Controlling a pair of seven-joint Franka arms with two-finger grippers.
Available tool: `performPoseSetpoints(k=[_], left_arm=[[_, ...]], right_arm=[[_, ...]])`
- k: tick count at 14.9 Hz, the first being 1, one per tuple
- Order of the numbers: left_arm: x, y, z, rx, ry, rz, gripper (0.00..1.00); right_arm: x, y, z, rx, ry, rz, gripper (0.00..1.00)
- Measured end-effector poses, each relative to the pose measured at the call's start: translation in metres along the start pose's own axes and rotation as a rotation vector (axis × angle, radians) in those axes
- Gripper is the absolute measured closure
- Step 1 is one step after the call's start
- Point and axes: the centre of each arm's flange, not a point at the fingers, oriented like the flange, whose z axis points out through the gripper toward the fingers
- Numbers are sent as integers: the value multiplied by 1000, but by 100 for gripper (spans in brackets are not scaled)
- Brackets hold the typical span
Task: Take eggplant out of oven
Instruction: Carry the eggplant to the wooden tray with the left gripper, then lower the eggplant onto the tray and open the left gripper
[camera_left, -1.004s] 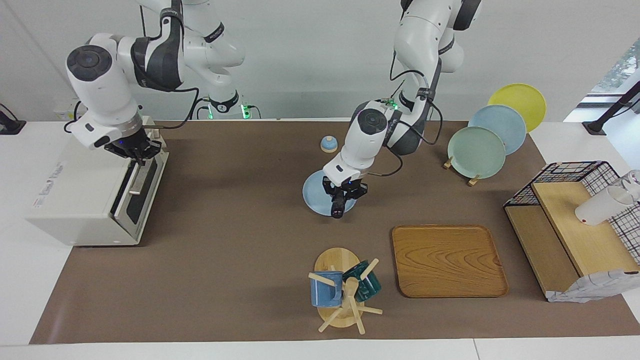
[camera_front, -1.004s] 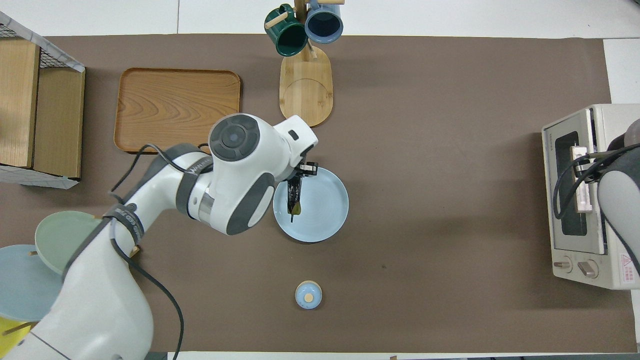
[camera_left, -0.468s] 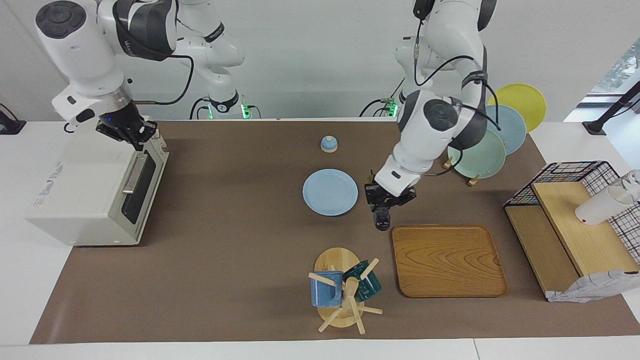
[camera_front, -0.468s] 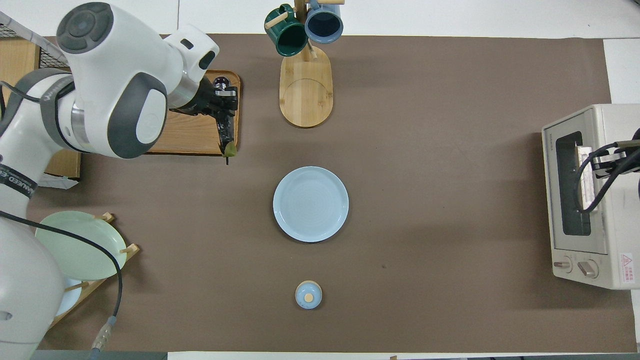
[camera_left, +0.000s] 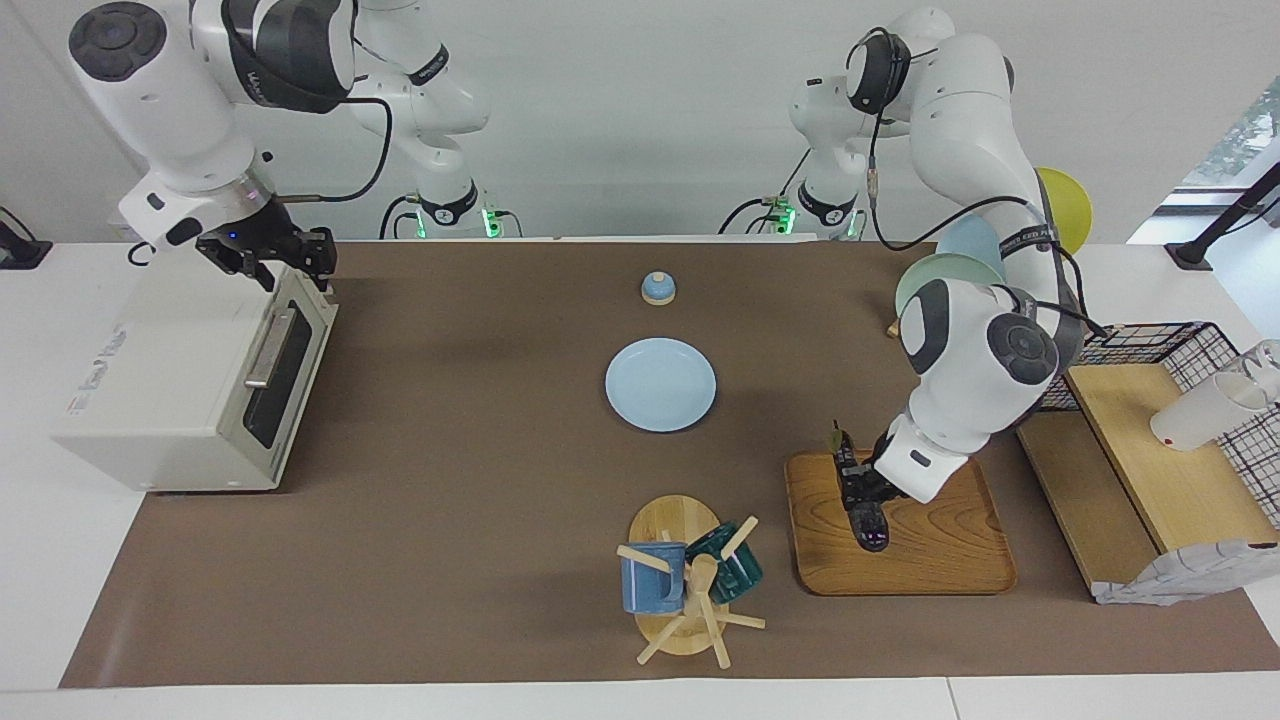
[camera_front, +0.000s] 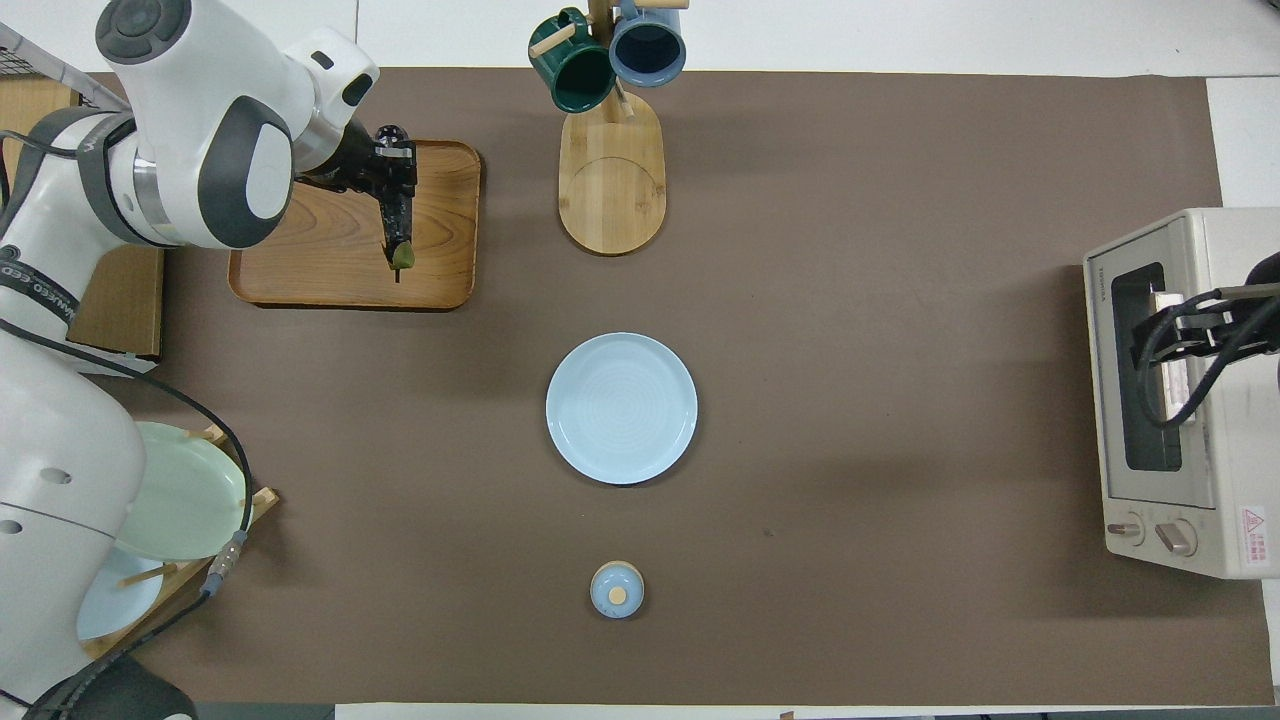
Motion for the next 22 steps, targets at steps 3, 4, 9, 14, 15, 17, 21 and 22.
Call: performPoseSetpoints(k=[3, 4, 9, 14, 15, 17, 21, 22], left_arm=[[3, -12, 19, 39, 9, 23, 65], [2, -10, 22, 38, 12, 27, 65], [-9, -9, 43, 43, 12, 53, 65], [-12, -13, 30, 53, -2, 61, 37], [-12, -17, 22, 56, -11, 55, 27], [-8, -26, -3, 58, 9, 42, 6], [-23, -41, -97, 78, 19, 14, 0], [-31, -45, -123, 85, 15, 6, 0]], right_arm=[[-5, -9, -10, -3, 14, -16, 0], [-6, -7, -10, -2, 15, -13, 0], [-3, 3, -5, 2, -4, 7, 0], [9, 4, -14, 1, -27, 9, 0], [8, 5, -15, 1, -27, 10, 0], [7, 6, -16, 2, -29, 12, 0], [7, 7, -16, 2, -28, 15, 0], [7, 8, -16, 2, -28, 16, 0]])
